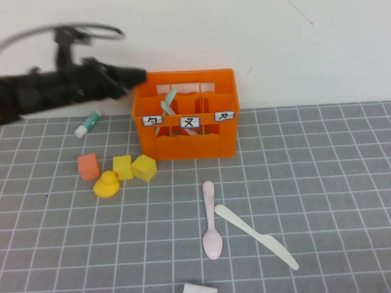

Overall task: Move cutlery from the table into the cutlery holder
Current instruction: Pick up the spoon

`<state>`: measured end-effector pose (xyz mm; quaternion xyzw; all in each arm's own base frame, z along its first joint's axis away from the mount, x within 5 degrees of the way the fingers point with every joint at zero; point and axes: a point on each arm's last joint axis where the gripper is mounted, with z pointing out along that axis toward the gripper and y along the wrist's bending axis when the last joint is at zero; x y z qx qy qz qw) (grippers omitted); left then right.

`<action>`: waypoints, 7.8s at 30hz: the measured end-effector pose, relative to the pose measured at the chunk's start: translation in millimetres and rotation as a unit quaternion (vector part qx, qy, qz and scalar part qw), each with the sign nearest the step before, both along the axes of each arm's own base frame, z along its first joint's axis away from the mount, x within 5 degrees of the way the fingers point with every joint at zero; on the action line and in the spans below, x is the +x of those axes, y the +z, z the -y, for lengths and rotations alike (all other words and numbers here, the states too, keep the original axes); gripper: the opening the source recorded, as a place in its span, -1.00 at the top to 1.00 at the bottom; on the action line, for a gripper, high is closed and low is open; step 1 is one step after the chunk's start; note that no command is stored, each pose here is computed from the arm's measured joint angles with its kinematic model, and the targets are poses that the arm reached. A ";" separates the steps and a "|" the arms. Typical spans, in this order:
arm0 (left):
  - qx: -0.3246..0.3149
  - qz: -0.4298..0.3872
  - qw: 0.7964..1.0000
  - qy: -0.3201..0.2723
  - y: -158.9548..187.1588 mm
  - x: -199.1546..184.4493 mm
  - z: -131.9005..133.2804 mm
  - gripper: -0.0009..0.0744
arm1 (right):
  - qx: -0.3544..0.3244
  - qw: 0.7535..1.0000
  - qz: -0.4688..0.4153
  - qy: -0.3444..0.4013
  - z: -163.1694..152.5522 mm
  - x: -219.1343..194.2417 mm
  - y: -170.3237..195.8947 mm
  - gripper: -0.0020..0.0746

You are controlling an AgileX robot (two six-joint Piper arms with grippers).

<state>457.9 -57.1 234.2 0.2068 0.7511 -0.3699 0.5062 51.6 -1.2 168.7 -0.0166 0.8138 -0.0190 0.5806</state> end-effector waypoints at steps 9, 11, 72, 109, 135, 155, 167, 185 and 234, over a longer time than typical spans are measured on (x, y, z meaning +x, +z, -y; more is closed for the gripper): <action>0.022 0.076 0.996 -0.043 89.7 -47.9 -51.7 0.96 | 0.000 1.000 0.000 0.000 0.0 0.0 0.0 0.95; 0.073 0.087 0.992 -0.054 106.7 -63.4 -51.4 0.96 | 0.000 1.000 0.000 0.000 0.0 0.0 0.0 0.95; -0.007 0.259 0.880 0.399 129.9 -383.0 -51.7 0.98 | 0.000 1.000 0.000 0.000 0.0 0.0 0.0 0.95; 0.093 0.057 0.897 0.429 -2.2 -416.0 -52.6 0.98 | 0.000 1.000 0.000 0.000 0.0 0.0 0.0 0.95; 0.111 0.040 0.919 0.376 -58.9 -404.2 -52.6 0.98 | 0.000 1.000 0.000 0.000 0.0 0.0 0.0 0.95; 0.116 0.021 0.915 0.386 -61.2 -405.1 -53.8 0.98 | 0.000 1.000 0.000 0.000 0.0 0.0 0.0 0.95; 0.117 0.021 0.915 0.386 -61.3 -405.1 -53.7 0.98 | 0.000 1.000 0.000 0.000 0.0 0.0 0.0 0.95; 0.117 0.020 0.915 0.386 -61.2 -405.2 -53.7 0.98 | 0.366 0.928 0.059 -0.015 -14.3 3.0 15.5 0.95; 0.116 0.020 0.915 0.386 -61.2 -405.2 -53.7 0.98 | -0.086 0.800 -0.498 0.323 -129.4 204.3 111.0 0.95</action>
